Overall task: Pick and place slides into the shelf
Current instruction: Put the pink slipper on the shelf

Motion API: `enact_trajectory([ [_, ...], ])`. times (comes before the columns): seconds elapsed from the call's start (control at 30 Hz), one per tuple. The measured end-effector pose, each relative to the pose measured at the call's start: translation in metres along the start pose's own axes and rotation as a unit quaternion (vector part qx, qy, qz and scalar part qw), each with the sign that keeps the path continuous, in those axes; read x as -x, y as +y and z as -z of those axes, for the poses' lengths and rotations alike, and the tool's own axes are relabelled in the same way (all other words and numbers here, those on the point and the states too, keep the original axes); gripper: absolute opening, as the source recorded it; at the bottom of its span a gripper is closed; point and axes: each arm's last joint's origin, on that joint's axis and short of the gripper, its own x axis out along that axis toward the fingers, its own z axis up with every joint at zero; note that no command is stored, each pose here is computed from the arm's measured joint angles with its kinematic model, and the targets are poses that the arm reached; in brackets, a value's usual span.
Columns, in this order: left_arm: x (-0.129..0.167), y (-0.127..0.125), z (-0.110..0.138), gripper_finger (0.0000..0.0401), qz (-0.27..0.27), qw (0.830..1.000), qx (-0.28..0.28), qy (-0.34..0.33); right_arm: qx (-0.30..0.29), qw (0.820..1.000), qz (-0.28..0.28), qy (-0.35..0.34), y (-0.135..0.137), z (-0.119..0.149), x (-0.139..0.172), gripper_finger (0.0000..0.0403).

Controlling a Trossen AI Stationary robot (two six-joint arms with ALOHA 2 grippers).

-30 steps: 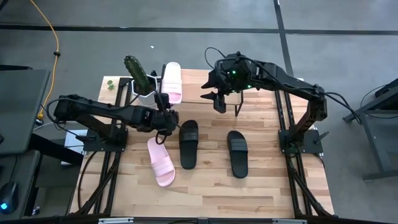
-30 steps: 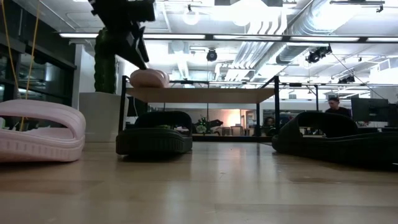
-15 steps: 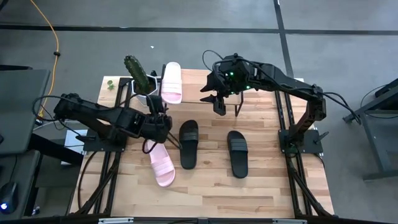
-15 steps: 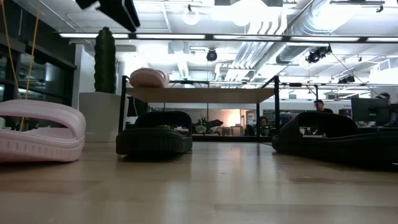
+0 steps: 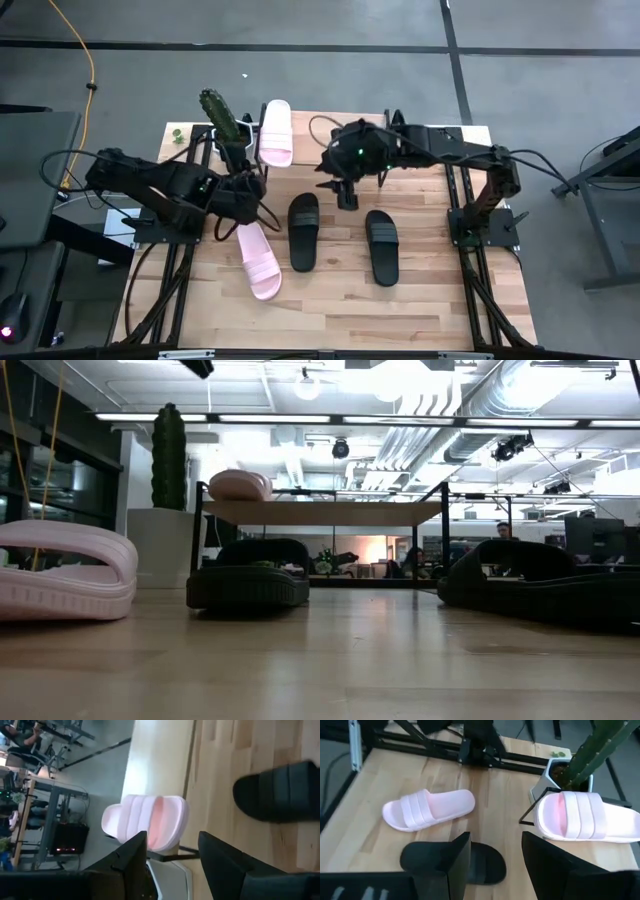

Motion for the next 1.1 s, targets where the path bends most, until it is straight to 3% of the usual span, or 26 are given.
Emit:
enact_trajectory([
  [0.7, 0.048, 0.054, 0.007, 0.0166, 0.032, 0.979, 0.165, -0.115, 0.056, 0.996, -0.036, 0.061, 0.056, 0.006, -0.073, 0.0169],
  [0.9, 0.045, 0.046, 0.010, 0.0166, 0.110, 0.976, 0.160, -0.098, 0.052, 0.995, -0.037, 0.080, 0.056, 0.010, -0.076, 0.0169],
  [1.1, 0.038, 0.039, 0.027, 0.0166, 0.116, 0.977, 0.172, -0.041, 0.058, 0.994, -0.026, 0.085, 0.056, 0.011, -0.076, 0.0169],
])
